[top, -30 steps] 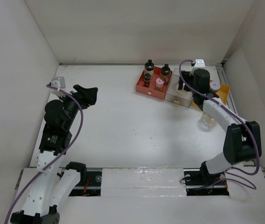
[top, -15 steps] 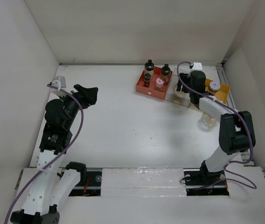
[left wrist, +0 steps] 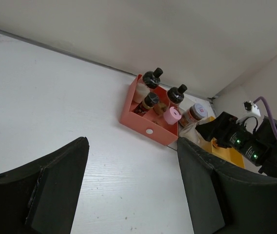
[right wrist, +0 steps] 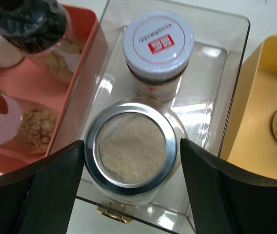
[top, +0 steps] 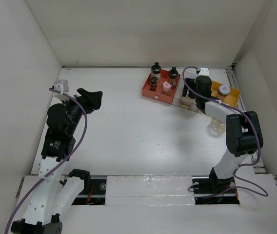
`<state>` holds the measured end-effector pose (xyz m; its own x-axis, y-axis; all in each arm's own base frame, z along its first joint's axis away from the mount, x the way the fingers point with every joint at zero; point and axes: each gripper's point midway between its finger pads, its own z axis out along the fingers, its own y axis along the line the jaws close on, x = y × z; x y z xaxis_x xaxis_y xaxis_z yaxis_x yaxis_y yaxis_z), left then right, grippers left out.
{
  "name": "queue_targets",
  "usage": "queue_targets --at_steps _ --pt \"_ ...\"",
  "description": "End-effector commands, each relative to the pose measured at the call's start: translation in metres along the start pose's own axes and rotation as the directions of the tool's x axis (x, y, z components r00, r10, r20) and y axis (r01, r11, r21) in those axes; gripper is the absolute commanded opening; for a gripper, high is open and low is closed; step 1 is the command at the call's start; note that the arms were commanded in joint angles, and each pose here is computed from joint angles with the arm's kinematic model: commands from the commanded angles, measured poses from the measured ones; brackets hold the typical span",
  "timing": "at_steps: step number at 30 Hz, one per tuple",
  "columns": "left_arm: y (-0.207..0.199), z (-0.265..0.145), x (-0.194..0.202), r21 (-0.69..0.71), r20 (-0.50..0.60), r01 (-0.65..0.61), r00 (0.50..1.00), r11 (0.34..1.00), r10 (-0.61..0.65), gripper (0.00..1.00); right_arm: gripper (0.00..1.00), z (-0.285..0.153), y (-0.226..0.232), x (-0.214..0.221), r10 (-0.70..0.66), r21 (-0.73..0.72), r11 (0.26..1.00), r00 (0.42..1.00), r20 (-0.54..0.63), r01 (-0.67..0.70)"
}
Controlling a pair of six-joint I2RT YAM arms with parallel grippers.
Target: Organize the condiment bottles
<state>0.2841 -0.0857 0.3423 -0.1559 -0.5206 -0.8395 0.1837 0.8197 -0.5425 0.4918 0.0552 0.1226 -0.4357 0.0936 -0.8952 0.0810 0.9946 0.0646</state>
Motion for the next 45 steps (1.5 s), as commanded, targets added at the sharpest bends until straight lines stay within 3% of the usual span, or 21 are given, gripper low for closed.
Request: queue_targets --at_steps 1,4,5,9,12,15,16,17,19,23,26,33,45 --pt "-0.011 -0.001 -0.009 0.053 0.036 -0.001 0.999 0.999 -0.001 0.69 0.84 -0.002 0.017 -0.051 0.049 -0.056 0.998 0.986 0.162 -0.04" --pt "-0.014 -0.004 -0.01 0.068 0.039 -0.003 0.999 0.998 0.0 0.69 0.93 -0.01 0.018 -0.057 0.05 -0.066 0.997 0.985 0.166 -0.039" --pt "-0.014 -0.004 -0.01 0.068 0.039 -0.003 0.999 0.998 0.0 0.69 1.0 -0.017 0.018 -0.065 0.054 -0.07 0.997 0.982 0.182 -0.042" --pt "-0.027 -0.007 -0.01 0.131 0.024 -0.007 1.0 0.991 0.004 0.72 1.0 -0.05 0.01 -0.09 0.041 -0.05 0.998 0.974 0.223 -0.031" --pt "-0.037 -0.001 -0.01 0.173 -0.011 -0.024 1.0 0.985 0.027 0.75 1.0 -0.089 -0.017 -0.104 0.016 0.066 0.997 0.973 0.231 -0.032" --pt "-0.043 0.003 0.0 0.195 -0.089 -0.02 0.995 0.981 0.038 0.75 1.0 -0.123 -0.052 -0.079 -0.011 0.195 0.981 0.987 0.159 -0.02" --pt "-0.038 0.01 0.011 0.179 -0.144 -0.016 0.989 0.984 0.042 0.75 1.0 -0.15 -0.065 -0.088 0.002 0.221 0.974 0.978 0.207 -0.049" --pt "-0.042 0.011 0.017 0.202 -0.18 -0.006 0.983 0.979 0.043 0.75 1.0 -0.158 -0.087 -0.061 -0.005 0.294 0.955 0.987 0.158 -0.042" --pt "-0.042 0.015 0.024 0.212 -0.211 0.003 0.977 0.977 0.043 0.75 1.0 -0.189 -0.108 -0.058 0.008 0.34 0.937 0.98 0.198 -0.077" --pt "-0.046 0.013 0.034 0.239 -0.247 0.038 0.969 0.97 0.022 0.75 1.0 -0.216 -0.145 -0.017 0.038 0.431 0.897 0.989 0.146 -0.098" --pt "-0.049 0.008 0.029 0.247 -0.233 0.044 0.972 0.968 0.016 0.76 1.0 -0.213 -0.169 0.018 0.054 0.481 0.873 0.997 0.062 -0.077" --pt "-0.048 0.004 0.042 0.262 -0.27 0.057 0.963 0.963 0.016 0.77 1.0 -0.176 -0.164 0.035 0.05 0.326 0.945 0.995 -0.084 -0.02" --pt "-0.054 0.001 0.038 0.29 -0.259 0.062 0.966 0.955 0.016 0.77 1.0 -0.152 -0.152 0.032 0.027 0.233 0.972 0.996 -0.082 -0.007"
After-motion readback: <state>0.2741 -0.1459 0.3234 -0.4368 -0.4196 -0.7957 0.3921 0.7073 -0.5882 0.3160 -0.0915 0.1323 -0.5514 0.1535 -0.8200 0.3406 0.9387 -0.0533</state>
